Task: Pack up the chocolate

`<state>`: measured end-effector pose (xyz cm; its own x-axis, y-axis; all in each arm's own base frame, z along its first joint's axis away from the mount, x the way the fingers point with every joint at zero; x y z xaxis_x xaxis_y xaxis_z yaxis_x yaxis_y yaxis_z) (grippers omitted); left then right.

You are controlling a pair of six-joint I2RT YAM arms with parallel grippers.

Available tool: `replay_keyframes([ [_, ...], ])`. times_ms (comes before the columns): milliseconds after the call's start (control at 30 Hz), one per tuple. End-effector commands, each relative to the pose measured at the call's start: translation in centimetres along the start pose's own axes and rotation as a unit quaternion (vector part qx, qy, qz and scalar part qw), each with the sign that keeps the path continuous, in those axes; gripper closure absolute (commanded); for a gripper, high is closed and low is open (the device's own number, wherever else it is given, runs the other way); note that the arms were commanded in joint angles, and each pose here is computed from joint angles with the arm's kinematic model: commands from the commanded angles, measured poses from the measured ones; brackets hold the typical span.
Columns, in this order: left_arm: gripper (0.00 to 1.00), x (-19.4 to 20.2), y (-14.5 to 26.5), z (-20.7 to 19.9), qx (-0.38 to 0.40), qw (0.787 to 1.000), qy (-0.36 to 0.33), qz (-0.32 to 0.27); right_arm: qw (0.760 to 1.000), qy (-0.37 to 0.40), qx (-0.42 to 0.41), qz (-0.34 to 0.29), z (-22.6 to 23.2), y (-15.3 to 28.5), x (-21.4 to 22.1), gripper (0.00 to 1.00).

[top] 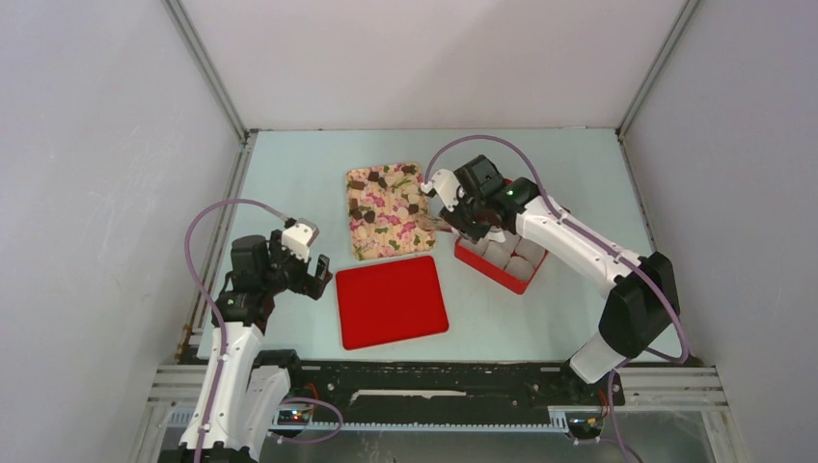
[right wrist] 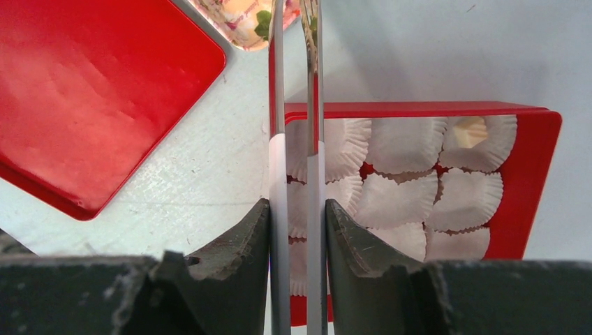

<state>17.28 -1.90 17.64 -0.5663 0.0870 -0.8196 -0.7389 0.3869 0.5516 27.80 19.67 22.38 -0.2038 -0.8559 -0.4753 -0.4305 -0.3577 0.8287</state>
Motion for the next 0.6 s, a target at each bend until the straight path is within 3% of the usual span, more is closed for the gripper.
replay_keyframes([
  [0,0.07,-0.9,0.2,-0.2,0.010,1.000,-0.008,-0.021,1.000,-0.005,0.006,-0.028,-0.5,0.0,-1.5,0.66],
  [567,0.07,-0.7,0.2,-0.2,0.011,1.000,-0.007,-0.019,1.000,0.006,-0.014,-0.017,0.6,-1.1,-1.9,0.64],
])
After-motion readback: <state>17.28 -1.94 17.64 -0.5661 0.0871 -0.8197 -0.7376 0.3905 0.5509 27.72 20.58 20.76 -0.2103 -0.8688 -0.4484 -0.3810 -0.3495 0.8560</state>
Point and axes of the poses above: each gripper's point midway between its finger pads, its own y axis back along the fingers, its own z axis along the line the jaws close on, x = y × z, the point moved 8 cm from there along y, back along the fingers, and after that the axes turned 14 degrees about y, right-handed, at the moved point
